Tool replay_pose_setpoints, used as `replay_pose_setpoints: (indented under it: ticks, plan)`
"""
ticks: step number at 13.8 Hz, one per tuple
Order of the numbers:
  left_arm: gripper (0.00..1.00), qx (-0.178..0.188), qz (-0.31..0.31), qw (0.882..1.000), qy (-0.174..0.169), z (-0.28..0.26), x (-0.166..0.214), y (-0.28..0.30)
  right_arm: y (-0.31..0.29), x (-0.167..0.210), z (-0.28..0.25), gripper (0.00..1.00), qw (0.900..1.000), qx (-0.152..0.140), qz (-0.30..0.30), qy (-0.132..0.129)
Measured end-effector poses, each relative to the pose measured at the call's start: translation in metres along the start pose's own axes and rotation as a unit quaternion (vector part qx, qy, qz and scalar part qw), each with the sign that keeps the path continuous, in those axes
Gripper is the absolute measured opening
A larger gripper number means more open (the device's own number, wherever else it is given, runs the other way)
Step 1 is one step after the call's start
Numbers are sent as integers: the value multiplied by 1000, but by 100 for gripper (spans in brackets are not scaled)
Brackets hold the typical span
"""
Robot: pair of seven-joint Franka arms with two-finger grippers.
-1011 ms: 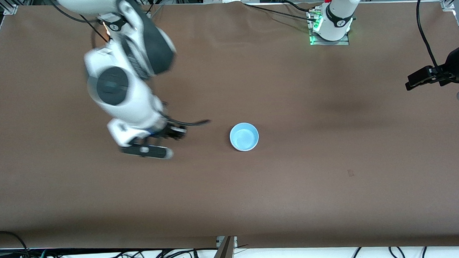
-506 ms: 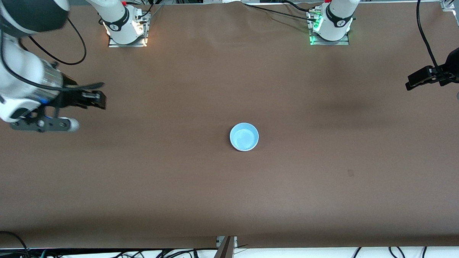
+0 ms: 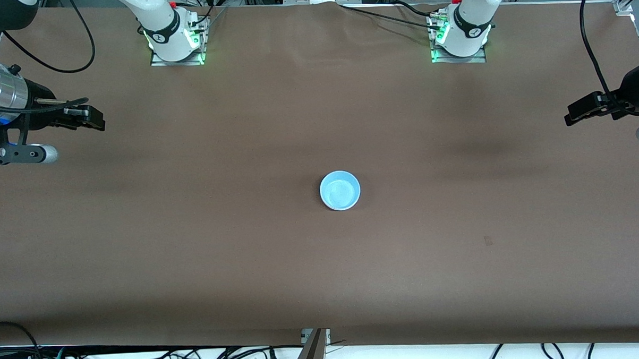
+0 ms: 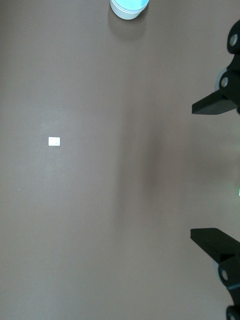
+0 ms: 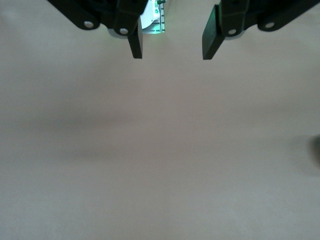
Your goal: Stack pink and blue bowls on white bowl
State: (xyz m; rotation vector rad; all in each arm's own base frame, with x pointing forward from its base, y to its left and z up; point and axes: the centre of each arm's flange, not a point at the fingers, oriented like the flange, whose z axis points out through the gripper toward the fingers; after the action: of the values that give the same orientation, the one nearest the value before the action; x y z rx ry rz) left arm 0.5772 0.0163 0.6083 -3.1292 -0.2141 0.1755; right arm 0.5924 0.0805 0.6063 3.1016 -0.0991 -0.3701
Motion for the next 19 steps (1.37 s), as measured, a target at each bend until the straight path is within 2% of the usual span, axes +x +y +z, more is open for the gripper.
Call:
replay_pose_setpoints:
  ticks: [1,4,5,9,10,11,12,15,19]
  plan:
    - [100,0,0,1000,0,0,0,0,5,2,9,56,1000,4,4,7]
    - [100,0,0,1000,0,0,0,0,21,6,41,56,998,20,16,59]
    - [100,0,0,1000,0,0,0,0,25,2,52,56,997,24,18,68]
    - [100,0,0,1000,0,0,0,0,27,-19,63,56,996,30,16,80]
    - [100,0,0,1000,0,0,0,0,27,-22,59,63,996,31,15,84]
    - [100,0,0,1000,0,0,0,0,26,-24,56,63,995,32,14,89]
    - [100,0,0,1000,0,0,0,0,26,-24,52,68,995,33,14,95]
    - [100,0,1,1000,0,0,0,1,29,-21,40,98,993,36,16,110]
    - [100,0,1,1000,0,0,0,1,31,-17,40,100,993,35,18,113]
